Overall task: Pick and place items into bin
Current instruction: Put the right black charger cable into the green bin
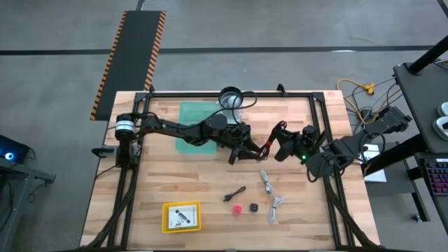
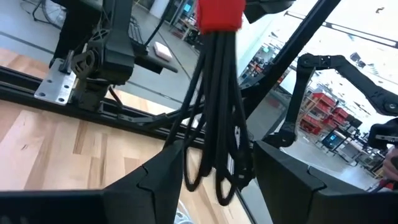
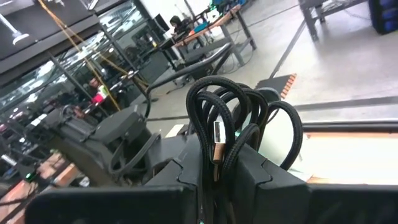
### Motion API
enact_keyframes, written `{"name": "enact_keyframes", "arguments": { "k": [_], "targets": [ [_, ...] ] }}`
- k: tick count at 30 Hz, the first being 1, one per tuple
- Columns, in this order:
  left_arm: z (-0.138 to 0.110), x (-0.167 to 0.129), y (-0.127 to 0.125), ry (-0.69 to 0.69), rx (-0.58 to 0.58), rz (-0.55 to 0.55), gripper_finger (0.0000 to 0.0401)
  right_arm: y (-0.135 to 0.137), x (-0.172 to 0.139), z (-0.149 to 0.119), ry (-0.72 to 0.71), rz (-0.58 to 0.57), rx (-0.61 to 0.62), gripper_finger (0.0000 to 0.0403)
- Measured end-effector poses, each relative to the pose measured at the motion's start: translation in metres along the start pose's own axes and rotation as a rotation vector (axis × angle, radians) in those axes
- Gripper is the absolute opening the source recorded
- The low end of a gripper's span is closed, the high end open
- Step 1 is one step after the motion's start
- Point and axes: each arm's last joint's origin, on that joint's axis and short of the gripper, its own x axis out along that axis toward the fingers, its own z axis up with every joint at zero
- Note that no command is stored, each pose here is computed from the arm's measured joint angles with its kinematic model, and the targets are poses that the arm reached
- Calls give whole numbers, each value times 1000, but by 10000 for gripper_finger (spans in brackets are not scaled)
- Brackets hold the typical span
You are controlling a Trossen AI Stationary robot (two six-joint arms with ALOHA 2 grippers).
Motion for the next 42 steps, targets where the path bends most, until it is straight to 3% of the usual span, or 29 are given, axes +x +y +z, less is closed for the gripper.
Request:
{"name": "enact_keyframes", "arguments": {
  "k": [7,15,22,33,39,42],
  "targets": [
    [0,0,0,1,36,-1,155,0,2,1,-16,-13,7,33],
    [0,-1,2,4,42,3,13,0,3,1,-17,-15,2,50],
    [5,-7,8,18,38,-8,6,-1,3,1,-3,-7,-34,120],
    [38,-56,33,77,-62,185,4,-1,2,4,19,9,-39,181],
    [58,-95,13,90,38,287,3,-1,2,3,47,26,-59,187],
    [64,-115,-6,134,103,403,3,-1,2,3,59,34,-86,187]
  ]
}}
